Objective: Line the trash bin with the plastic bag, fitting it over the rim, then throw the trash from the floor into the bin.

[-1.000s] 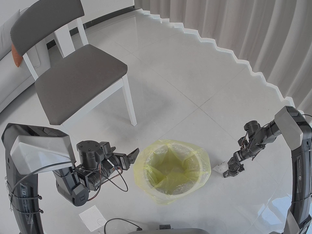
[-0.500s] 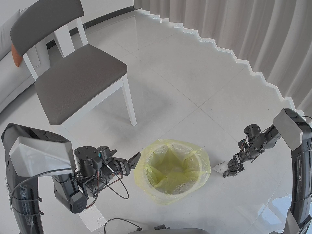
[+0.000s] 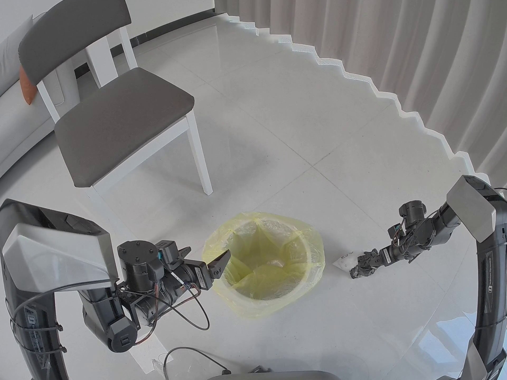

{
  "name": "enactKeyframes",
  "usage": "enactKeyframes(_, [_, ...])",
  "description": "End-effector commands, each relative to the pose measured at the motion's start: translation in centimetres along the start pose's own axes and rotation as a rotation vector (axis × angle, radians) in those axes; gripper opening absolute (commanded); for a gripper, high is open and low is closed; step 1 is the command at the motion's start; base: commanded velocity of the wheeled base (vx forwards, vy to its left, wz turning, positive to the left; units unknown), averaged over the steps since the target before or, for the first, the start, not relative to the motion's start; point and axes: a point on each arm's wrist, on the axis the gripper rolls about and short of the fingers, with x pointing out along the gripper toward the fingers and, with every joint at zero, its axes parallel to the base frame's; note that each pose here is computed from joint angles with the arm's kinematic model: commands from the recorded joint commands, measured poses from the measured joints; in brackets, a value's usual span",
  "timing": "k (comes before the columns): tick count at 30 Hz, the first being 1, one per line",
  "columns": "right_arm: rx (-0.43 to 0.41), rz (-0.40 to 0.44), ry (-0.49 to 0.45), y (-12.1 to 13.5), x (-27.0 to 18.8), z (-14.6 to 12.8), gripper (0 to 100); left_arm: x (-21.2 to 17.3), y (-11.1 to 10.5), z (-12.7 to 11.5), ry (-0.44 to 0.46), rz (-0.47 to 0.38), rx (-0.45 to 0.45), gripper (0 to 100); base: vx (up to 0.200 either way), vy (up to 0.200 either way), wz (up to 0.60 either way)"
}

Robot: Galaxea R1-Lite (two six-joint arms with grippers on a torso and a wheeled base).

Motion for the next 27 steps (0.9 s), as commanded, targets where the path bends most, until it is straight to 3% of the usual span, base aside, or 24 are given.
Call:
enactKeyframes(1, [0.0,0.005,-0.021,0.0,0.6,0.3,100,-0.3,-0.3,0.2,-0.014,-0.008,0.0,100,0.0,0.0,0.0])
enactKeyframes(5, [-0.015,0.058,-0.112,1.4,0.9,1.4,100,-0.3,-0.4,-0.1,-0.011,0.007,0.002,100,0.0,0.0,0.0])
enactKeyframes(10, [-0.022,0.057,-0.142,2.0,1.6,2.5,100,-0.2,-0.5,-0.2,-0.007,0.005,0.005,100,0.0,0.0,0.0])
enactKeyframes(14, [-0.023,0.067,-0.107,2.5,1.7,2.6,100,-0.3,-0.3,-0.5,0.005,0.012,0.001,100,0.0,0.0,0.0])
enactKeyframes(21, [-0.018,0.055,-0.169,2.3,2.4,4.5,100,-0.6,-0.4,-0.1,-0.002,0.005,-0.004,100,0.0,0.0,0.0])
enactKeyframes(24, [0.009,0.047,-0.234,2.0,2.8,6.5,100,-0.7,-0.4,0.0,-0.008,0.003,-0.004,100,0.0,0.0,0.0])
enactKeyframes(27, [0.015,0.049,-0.228,2.2,3.7,6.8,100,-0.6,-0.5,0.0,-0.007,0.007,-0.005,100,0.0,0.0,0.0])
